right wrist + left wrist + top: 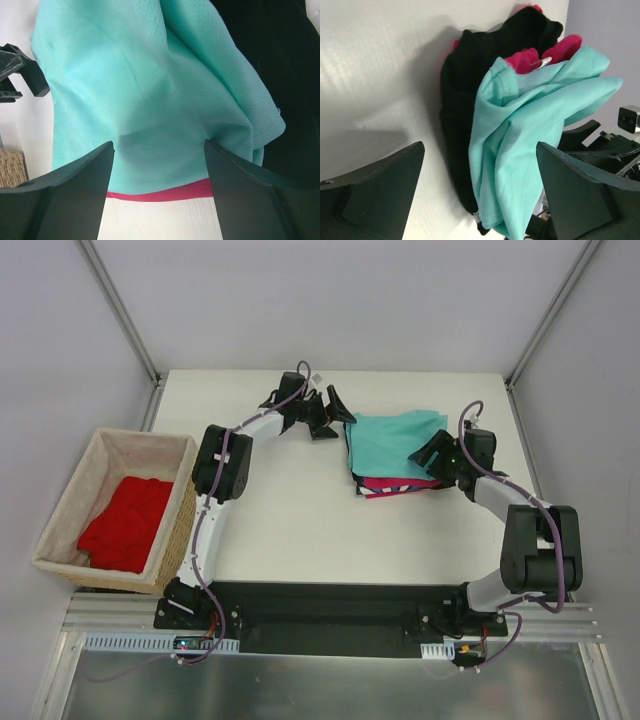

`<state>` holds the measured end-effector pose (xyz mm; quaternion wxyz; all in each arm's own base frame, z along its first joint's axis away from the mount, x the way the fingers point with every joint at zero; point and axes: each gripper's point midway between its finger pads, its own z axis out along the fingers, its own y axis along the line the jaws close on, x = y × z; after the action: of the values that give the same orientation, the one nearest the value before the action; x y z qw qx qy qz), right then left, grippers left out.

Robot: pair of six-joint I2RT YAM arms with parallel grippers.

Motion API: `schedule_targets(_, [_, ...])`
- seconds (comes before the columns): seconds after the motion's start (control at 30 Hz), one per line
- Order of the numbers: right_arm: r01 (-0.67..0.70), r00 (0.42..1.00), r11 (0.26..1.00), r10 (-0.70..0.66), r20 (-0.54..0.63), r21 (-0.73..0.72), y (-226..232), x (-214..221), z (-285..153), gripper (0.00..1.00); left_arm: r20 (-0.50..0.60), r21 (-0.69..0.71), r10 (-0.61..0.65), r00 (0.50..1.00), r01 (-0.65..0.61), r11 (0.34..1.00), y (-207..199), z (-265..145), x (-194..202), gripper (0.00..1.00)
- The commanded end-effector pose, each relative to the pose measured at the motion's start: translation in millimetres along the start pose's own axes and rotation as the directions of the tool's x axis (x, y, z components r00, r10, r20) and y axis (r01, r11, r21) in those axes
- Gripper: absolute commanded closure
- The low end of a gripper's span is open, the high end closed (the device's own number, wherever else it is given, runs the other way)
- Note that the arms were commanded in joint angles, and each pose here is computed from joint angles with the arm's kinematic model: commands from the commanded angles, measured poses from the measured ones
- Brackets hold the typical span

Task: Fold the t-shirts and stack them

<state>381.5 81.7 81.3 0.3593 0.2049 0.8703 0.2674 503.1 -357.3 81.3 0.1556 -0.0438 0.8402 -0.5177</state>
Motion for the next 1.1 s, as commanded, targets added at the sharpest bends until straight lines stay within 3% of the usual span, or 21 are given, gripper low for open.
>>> schedule_targets(0.0, [0.021,0.999,0.998,-0.020,0.025,-0.053,17,-6,-6,0.24,0.051,0.040,0.116,0.992,-0.118,0.992,-51,-29,-9,0.05])
schedule_targets(0.13, [0.052,0.998,0.998,-0.051,0.045,-0.036,24,-12,-19,0.24,0.073,0.089,0.162,0.984,-0.168,0.982,-94,-53,-6,0.06])
schedule_targets(0.3, [0.162,0.975,0.985,-0.151,0.166,-0.054,68,-57,-55,0.24,0.133,0.098,0.237,0.962,-0.251,0.963,-141,-84,3,0.06])
schedule_targets(0.43, [0.200,0.962,0.979,-0.187,0.197,-0.047,89,-81,-74,0.24,0.172,0.127,0.287,0.943,-0.310,0.942,-185,-114,15,0.05])
schedule_targets(0.6, [0.223,0.948,0.975,-0.214,0.236,-0.015,99,-109,-74,0.23,0.129,0.193,0.328,0.936,-0.349,0.917,-222,-114,53,0.06])
schedule_targets(0.87, [0.170,0.969,0.985,-0.165,0.182,-0.012,84,-127,-28,0.23,0.022,0.245,0.354,0.935,-0.348,0.905,-236,-85,107,0.05])
schedule_targets(1.07, [0.135,0.982,0.990,-0.129,0.139,-0.038,75,-126,1,0.23,-0.022,0.247,0.356,0.934,-0.340,0.907,-228,-70,120,0.05])
